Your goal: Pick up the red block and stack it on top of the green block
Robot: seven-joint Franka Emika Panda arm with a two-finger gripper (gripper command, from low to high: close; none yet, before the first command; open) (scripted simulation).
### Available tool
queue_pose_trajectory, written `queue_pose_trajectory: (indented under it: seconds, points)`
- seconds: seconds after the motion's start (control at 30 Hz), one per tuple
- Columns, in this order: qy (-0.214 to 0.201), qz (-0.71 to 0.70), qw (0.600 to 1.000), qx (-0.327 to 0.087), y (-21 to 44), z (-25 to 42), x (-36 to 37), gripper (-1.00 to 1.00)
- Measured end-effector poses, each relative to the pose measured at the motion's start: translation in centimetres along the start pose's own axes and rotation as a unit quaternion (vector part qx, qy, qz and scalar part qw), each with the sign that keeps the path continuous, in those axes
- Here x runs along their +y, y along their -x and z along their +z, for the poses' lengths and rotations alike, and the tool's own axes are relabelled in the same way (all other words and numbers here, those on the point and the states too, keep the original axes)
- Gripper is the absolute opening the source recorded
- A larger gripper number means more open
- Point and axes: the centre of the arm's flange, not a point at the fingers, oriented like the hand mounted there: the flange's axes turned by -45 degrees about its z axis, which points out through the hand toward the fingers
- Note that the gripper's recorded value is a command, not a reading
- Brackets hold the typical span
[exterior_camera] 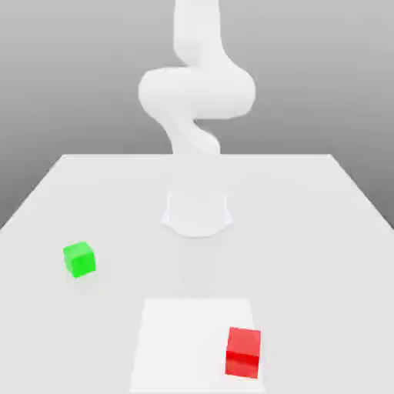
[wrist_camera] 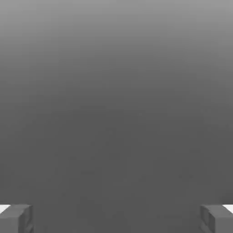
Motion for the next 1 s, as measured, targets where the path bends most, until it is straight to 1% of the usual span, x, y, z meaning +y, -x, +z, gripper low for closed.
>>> queue_pose_trajectory:
  seconds: [0.17, 0.33, 0.53, 0.73, 0.8, 0.93, 0.97, 1.0]
  points:
    - [-0.002, 0.019, 0.997, -0.078, 1.9, 10.6, -1.3, 0.0]
    - [0.003, 0.036, 0.988, -0.153, 5.9, 20.1, -2.6, 0.0]
    - [0.015, 0.054, 0.969, -0.242, 13.1, 29.9, -4.1, 0.0]
    - [0.034, 0.067, 0.942, -0.327, 22.5, 37.3, -5.3, 0.0]
    - [0.04, 0.071, 0.935, -0.345, 25.2, 39.3, -5.4, 0.0]
    - [0.042, 0.072, 0.933, -0.351, 28.8, 43.0, -5.3, 0.0]
    - [0.042, 0.072, 0.932, -0.351, 29.5, 43.6, -5.3, -1.0]
    - [0.042, 0.072, 0.932, -0.351, 29.5, 43.6, -5.3, -1.0]
